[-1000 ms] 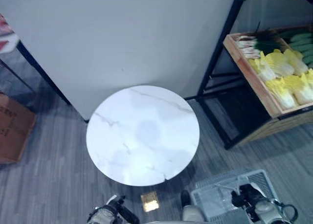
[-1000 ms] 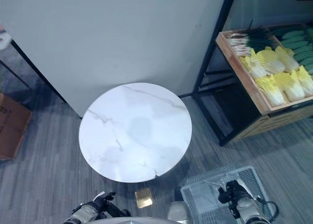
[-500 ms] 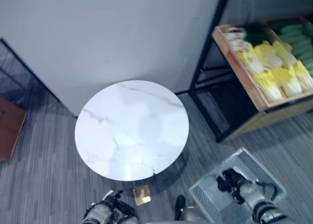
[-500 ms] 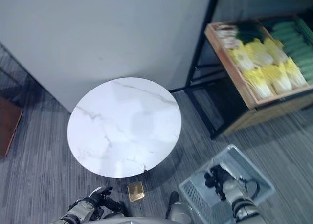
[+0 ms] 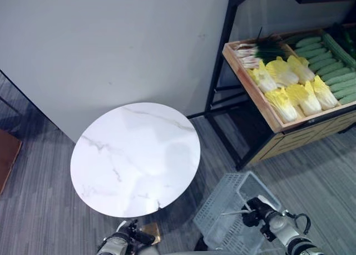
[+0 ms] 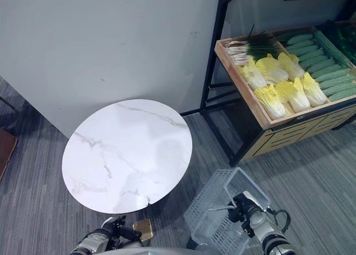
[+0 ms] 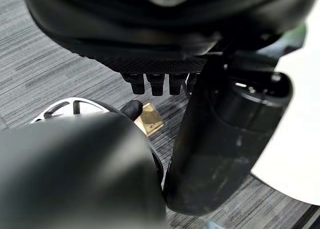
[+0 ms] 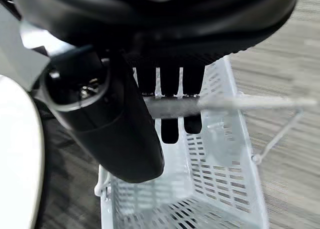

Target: Get the vegetables into the basket

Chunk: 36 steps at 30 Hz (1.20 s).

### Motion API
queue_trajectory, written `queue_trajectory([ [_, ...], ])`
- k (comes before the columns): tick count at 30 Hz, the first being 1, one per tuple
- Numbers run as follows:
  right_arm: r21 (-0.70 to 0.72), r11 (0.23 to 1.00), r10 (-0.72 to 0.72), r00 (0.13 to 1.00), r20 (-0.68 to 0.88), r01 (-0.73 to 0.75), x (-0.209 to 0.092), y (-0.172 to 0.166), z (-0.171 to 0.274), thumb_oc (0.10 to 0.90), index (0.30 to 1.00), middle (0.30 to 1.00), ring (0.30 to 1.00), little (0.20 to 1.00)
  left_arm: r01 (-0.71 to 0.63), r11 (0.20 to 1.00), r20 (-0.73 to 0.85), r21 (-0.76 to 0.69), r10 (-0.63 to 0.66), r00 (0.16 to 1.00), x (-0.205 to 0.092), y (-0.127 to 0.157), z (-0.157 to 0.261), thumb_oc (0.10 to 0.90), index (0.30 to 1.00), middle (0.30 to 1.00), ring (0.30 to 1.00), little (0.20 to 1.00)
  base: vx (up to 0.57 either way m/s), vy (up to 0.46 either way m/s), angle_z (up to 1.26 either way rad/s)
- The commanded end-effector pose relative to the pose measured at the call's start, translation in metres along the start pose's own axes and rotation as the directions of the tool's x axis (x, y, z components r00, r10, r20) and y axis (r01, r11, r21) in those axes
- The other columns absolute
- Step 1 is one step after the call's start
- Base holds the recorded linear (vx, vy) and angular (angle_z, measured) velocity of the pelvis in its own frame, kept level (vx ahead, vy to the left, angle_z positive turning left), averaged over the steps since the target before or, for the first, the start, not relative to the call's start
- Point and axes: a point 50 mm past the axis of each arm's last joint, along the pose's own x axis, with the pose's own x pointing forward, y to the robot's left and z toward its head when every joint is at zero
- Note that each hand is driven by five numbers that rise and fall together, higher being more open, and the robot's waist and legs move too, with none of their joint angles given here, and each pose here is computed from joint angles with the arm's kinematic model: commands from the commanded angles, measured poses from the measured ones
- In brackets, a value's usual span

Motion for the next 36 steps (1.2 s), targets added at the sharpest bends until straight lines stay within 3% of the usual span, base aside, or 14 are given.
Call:
queue_trajectory([
  [1, -0.035, 0.995, -0.089, 0.991, 0.099, 0.093, 0.001, -0.030, 0.024, 0.400, 0.300, 0.300, 0.300, 0.300, -0.033, 0.998, -0.034, 0.062, 0.035, 0.999, 0.000, 0.014, -0.007, 0.900, 1.000, 1.000, 1.000, 1.000, 0.01, -0.049, 0.01],
  [7, -0.067, 0.995, -0.063, 0.991, 0.120, 0.071, 0.001, -0.024, 0.029, 0.400, 0.300, 0.300, 0.300, 0.300, -0.033, 0.999, -0.028, -0.002, 0.032, 0.999, 0.000, 0.014, -0.006, 0.900, 1.000, 1.000, 1.000, 1.000, -0.05, -0.075, 0.05],
  [8, -0.079, 0.995, -0.052, 0.989, 0.136, 0.063, 0.001, -0.018, 0.033, 0.400, 0.300, 0.300, 0.300, 0.300, 0.013, 1.000, 0.047, 0.020, -0.014, 0.999, 0.000, -0.011, 0.014, 0.900, 1.000, 1.000, 1.000, 1.000, -0.12, -0.069, 0.14],
  [9, -0.069, 0.997, -0.021, 0.993, 0.112, 0.029, 0.002, -0.015, 0.029, 0.400, 0.300, 0.300, 0.300, 0.300, 0.023, 0.988, -0.290, -0.150, -0.066, 0.955, -0.007, 0.002, -0.060, 0.900, 1.000, 1.000, 1.000, 1.000, -0.10, -0.048, 0.24],
  [11, -0.074, 0.997, -0.016, 0.993, 0.120, 0.025, 0.002, -0.015, 0.031, 0.400, 0.300, 0.300, 0.300, 0.300, -0.025, 0.991, -0.253, -0.129, -0.008, 0.967, -0.006, 0.018, -0.057, 0.900, 1.000, 1.000, 1.000, 1.000, -0.08, -0.003, 0.21],
  [12, -0.090, 0.995, -0.031, 0.991, 0.133, 0.043, 0.002, -0.020, 0.035, 0.400, 0.300, 0.300, 0.300, 0.300, -0.042, 0.987, -0.172, -0.158, 0.015, 0.985, -0.004, 0.012, -0.046, 0.900, 1.000, 1.000, 1.000, 1.000, -0.15, -0.023, -0.02],
  [14, -0.106, 0.994, -0.007, 0.992, 0.123, 0.020, 0.003, -0.017, 0.035, 0.400, 0.300, 0.300, 0.300, 0.300, -0.026, 0.985, -0.149, -0.169, 0.001, 0.989, -0.002, 0.012, -0.036, 0.900, 1.000, 1.000, 1.000, 1.000, -0.14, -0.022, 0.00],
  [15, -0.093, 0.995, -0.013, 0.993, 0.119, 0.025, 0.003, -0.019, 0.034, 0.400, 0.300, 0.300, 0.300, 0.300, 0.059, 0.967, -0.057, -0.247, -0.076, 0.996, 0.000, 0.004, -0.016, 0.900, 1.000, 1.000, 1.000, 1.000, -0.18, 0.005, 0.04],
  [16, -0.095, 0.995, -0.005, 0.993, 0.117, 0.017, 0.003, -0.019, 0.034, 0.400, 0.300, 0.300, 0.300, 0.300, 0.064, 0.956, -0.069, -0.287, -0.087, 0.994, 0.000, 0.007, -0.017, 0.900, 1.000, 1.000, 1.000, 1.000, -0.18, 0.005, 0.05],
  [30, -0.041, 0.998, 0.042, 0.998, 0.049, -0.040, 0.002, 0.000, 0.016, 0.400, 0.300, 0.300, 0.300, 0.300, 0.109, 0.977, -0.123, -0.182, -0.133, 0.983, -0.001, -0.005, -0.028, 0.900, 1.000, 1.000, 1.000, 1.000, -0.02, 0.164, 0.14],
  [31, -0.054, 0.998, 0.032, 0.998, 0.046, -0.029, 0.002, 0.006, 0.013, 0.400, 0.300, 0.300, 0.300, 0.300, -0.098, 0.995, -0.103, -0.011, 0.096, 0.990, -0.001, 0.031, -0.020, 0.900, 1.000, 1.000, 1.000, 1.000, -0.03, 0.080, -0.03],
  [36, 0.007, 0.999, 0.038, 0.997, 0.064, -0.039, 0.003, 0.019, 0.019, 0.400, 0.300, 0.300, 0.300, 0.300, -0.074, 0.997, -0.196, 0.022, 0.077, 0.978, -0.003, 0.015, -0.041, 0.900, 1.000, 1.000, 1.000, 1.000, -0.03, 0.034, -0.03],
])
